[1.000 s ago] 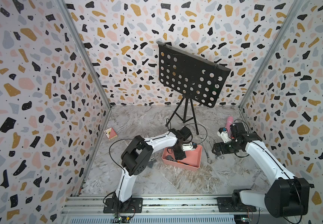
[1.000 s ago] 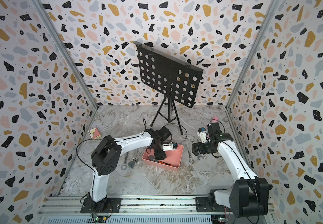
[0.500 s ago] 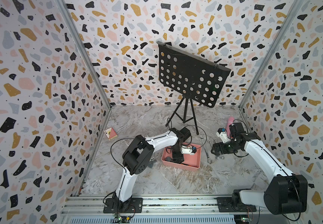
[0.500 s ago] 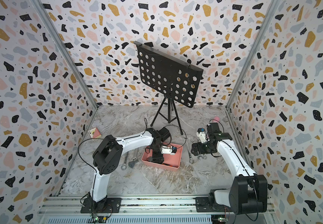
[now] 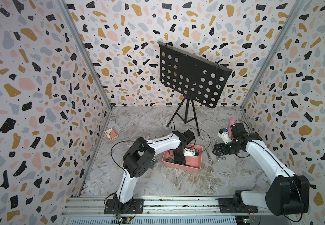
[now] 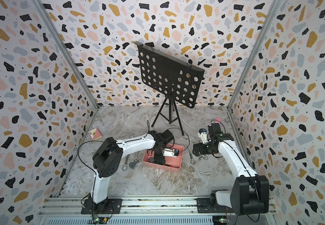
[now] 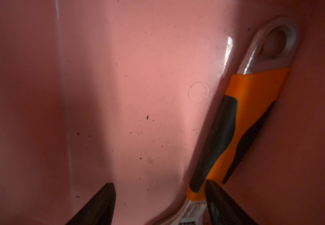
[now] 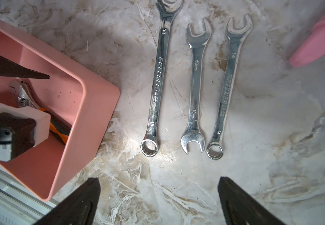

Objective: Take out the wrench from the storage box
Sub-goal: Pick up the wrench from the storage box.

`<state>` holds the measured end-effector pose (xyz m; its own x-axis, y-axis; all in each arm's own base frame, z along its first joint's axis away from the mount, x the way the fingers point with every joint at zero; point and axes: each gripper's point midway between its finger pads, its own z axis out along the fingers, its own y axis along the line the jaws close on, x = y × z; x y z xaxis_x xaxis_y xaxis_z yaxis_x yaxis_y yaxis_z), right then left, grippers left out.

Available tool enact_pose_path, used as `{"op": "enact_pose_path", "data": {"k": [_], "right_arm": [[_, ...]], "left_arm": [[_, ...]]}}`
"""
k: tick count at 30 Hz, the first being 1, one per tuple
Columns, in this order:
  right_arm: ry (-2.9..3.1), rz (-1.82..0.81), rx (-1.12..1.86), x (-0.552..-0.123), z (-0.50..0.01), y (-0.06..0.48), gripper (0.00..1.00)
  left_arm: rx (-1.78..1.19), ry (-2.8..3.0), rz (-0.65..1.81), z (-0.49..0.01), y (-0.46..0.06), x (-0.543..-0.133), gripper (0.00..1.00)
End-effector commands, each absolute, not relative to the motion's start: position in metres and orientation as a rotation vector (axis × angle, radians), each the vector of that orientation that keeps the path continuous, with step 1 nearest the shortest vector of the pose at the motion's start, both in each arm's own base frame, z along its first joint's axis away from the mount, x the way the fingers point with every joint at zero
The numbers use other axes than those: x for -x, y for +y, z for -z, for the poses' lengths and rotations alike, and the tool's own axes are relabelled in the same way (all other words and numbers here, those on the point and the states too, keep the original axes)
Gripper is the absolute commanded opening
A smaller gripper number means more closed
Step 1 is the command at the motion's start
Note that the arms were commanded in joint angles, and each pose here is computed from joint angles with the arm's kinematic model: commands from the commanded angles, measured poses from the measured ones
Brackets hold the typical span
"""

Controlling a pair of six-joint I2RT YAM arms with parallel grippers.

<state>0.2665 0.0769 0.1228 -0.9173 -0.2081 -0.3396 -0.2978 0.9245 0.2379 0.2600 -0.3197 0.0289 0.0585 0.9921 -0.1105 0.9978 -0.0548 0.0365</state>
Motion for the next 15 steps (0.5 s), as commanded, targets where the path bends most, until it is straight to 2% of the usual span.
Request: {"op": "enact_pose_path", "data": {"k": [1, 8, 15], "right_arm": [[2.773, -0.410, 0.378, -0.267, -0.125, 0.077, 1.00], [2.765, -0.409, 0.373, -0.267, -0.129, 0.078, 1.00], [2.754, -0.415, 0.371, -0.268, -0.133, 0.078, 1.00]], "left_arm": [[-2.246, 2.123, -0.242, 0.036, -0.291, -0.279, 0.76], [-2.071, 2.071, -0.271, -0.007, -0.316, -0.313, 0.76], [-1.972, 2.071, -0.353, -0.030, -0.315, -0.330, 0.76]]}}
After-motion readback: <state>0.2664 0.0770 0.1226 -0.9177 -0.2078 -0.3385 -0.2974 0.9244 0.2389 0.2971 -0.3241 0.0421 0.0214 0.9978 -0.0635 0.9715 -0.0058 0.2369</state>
